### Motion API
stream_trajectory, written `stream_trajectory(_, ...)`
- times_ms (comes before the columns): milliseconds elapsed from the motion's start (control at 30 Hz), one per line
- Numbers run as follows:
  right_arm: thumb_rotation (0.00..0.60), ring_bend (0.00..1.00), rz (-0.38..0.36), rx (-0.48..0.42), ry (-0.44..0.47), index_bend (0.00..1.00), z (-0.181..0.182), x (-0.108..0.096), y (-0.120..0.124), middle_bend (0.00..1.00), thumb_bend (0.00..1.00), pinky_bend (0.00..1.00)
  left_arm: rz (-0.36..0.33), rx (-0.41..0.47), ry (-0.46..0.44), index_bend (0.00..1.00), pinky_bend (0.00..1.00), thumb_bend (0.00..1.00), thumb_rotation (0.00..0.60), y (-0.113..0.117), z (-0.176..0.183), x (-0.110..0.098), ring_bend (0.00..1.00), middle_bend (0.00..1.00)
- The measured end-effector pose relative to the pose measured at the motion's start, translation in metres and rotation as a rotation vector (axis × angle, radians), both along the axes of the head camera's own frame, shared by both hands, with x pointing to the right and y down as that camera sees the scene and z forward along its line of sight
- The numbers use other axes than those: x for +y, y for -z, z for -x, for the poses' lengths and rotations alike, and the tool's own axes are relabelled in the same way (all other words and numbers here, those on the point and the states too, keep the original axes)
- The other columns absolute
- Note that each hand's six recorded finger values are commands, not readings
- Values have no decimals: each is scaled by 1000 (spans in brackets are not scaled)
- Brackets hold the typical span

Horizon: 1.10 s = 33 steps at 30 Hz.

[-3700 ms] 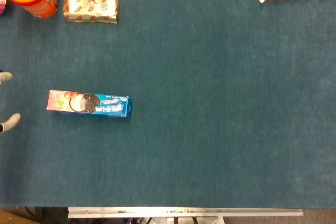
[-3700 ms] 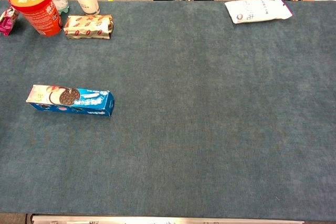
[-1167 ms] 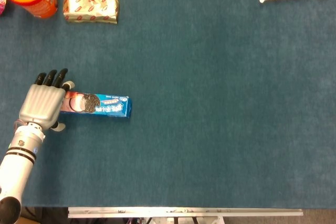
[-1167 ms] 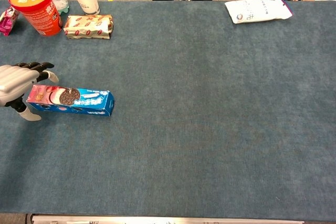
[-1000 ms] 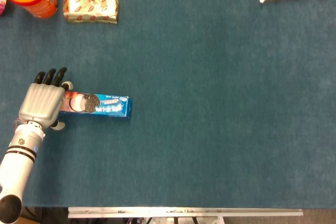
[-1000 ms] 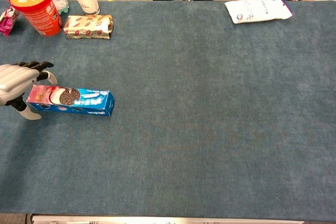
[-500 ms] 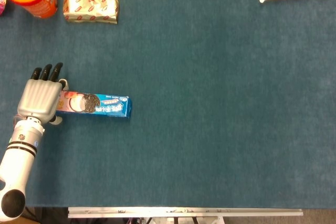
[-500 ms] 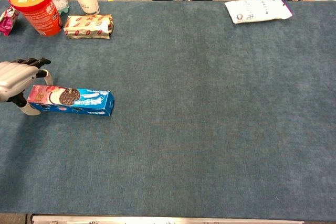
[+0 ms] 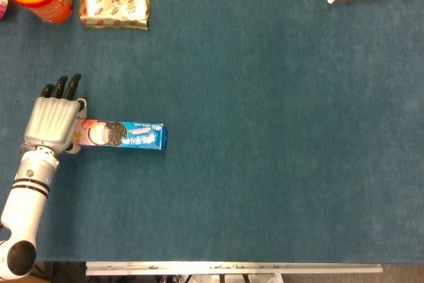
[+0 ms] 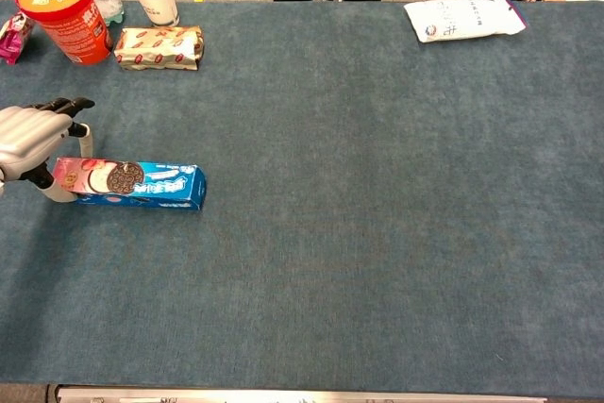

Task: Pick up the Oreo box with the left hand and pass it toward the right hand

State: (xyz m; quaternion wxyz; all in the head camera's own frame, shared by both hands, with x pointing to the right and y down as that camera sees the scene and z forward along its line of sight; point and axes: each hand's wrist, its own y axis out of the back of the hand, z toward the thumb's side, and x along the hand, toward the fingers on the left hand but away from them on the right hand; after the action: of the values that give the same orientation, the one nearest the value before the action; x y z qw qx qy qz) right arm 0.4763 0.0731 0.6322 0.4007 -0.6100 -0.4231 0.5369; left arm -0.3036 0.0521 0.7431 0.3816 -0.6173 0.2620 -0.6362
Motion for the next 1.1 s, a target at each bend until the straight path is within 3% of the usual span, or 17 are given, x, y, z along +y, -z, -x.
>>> stream_trajectory(200, 600, 313, 1, 0, 0, 366, 0, 0, 0, 302, 183, 449, -21, 36, 25, 637, 192, 117, 600, 2, 1, 1, 0, 15)
stream_trajectory(667, 600, 312, -8, -4, 2, 367, 1, 0, 2, 302, 183, 449, -24, 121, 104, 708, 197, 133, 600, 12, 3, 5, 1, 30)
stream_trajectory(1100, 600, 312, -9, -5, -1, 366, 0, 0, 2, 302, 183, 449, -10, 209, 197, 795, 227, 230, 600, 13, 3, 7, 24, 59)
